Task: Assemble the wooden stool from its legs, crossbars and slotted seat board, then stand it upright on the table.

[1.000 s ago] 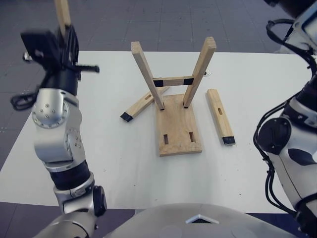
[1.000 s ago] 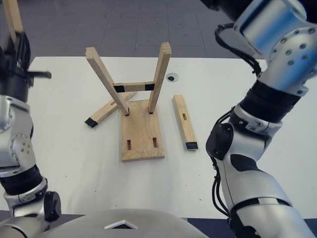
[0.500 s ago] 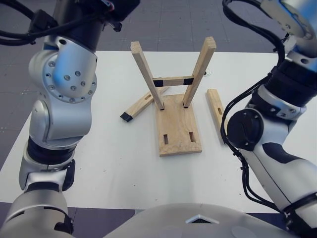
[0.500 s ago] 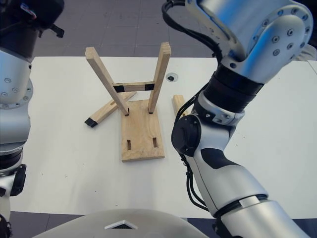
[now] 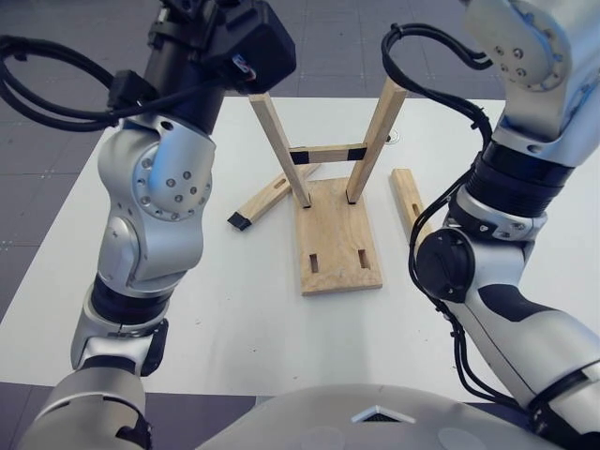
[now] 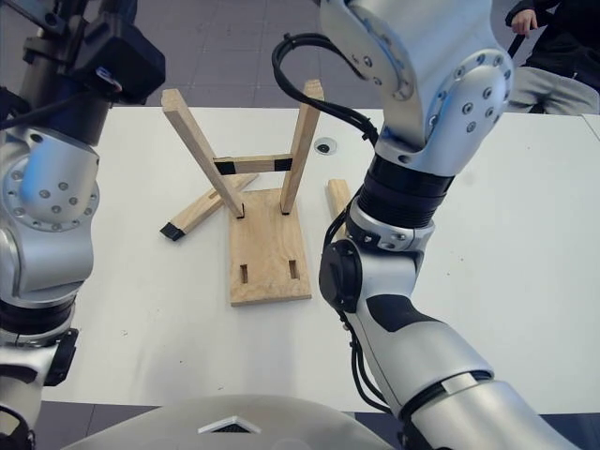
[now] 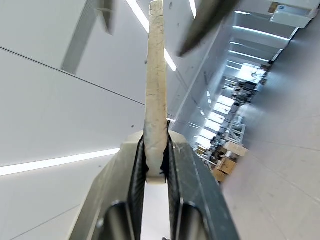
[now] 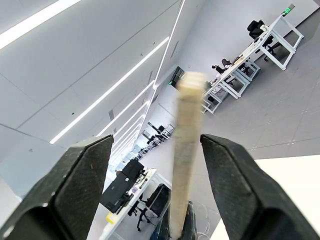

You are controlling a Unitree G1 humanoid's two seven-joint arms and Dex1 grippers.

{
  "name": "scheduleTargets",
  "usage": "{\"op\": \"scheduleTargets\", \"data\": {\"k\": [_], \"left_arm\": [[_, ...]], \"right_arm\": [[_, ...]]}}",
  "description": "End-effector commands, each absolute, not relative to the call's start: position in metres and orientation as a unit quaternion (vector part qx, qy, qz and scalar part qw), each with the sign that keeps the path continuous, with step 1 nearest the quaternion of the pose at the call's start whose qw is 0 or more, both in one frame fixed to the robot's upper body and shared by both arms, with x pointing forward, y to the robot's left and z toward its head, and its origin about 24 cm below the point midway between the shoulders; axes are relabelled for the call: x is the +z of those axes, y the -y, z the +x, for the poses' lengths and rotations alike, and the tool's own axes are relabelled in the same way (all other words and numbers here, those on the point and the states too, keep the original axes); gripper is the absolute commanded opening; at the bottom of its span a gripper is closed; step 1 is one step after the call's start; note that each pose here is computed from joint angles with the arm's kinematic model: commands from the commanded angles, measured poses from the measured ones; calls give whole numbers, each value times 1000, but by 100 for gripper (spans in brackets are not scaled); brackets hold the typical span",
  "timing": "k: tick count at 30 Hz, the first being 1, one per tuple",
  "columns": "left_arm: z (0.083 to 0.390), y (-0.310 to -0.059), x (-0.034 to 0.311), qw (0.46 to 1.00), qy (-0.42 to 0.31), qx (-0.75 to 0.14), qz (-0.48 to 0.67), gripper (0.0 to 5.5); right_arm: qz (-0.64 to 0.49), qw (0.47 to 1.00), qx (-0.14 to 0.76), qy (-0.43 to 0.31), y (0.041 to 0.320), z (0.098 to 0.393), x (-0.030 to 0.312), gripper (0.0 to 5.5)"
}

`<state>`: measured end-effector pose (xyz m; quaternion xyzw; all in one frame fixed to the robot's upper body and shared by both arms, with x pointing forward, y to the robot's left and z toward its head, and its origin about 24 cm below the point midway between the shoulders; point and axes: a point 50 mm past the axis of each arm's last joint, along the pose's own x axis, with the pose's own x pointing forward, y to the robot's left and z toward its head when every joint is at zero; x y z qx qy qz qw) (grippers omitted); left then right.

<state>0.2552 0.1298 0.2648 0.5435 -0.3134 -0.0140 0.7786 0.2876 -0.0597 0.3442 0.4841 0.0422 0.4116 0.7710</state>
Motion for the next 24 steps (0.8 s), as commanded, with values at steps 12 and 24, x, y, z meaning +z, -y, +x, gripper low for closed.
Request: {"op": "scheduleTargets", "data": {"k": [12, 24], "left_arm": [[251, -118, 259, 764, 316, -43, 560, 44], [246, -109, 257, 685, 356, -10, 635, 44]], "right_arm": [[540, 759, 350, -100, 68, 288, 322, 91], [561, 762, 310, -96, 79, 293, 319, 40]]}}
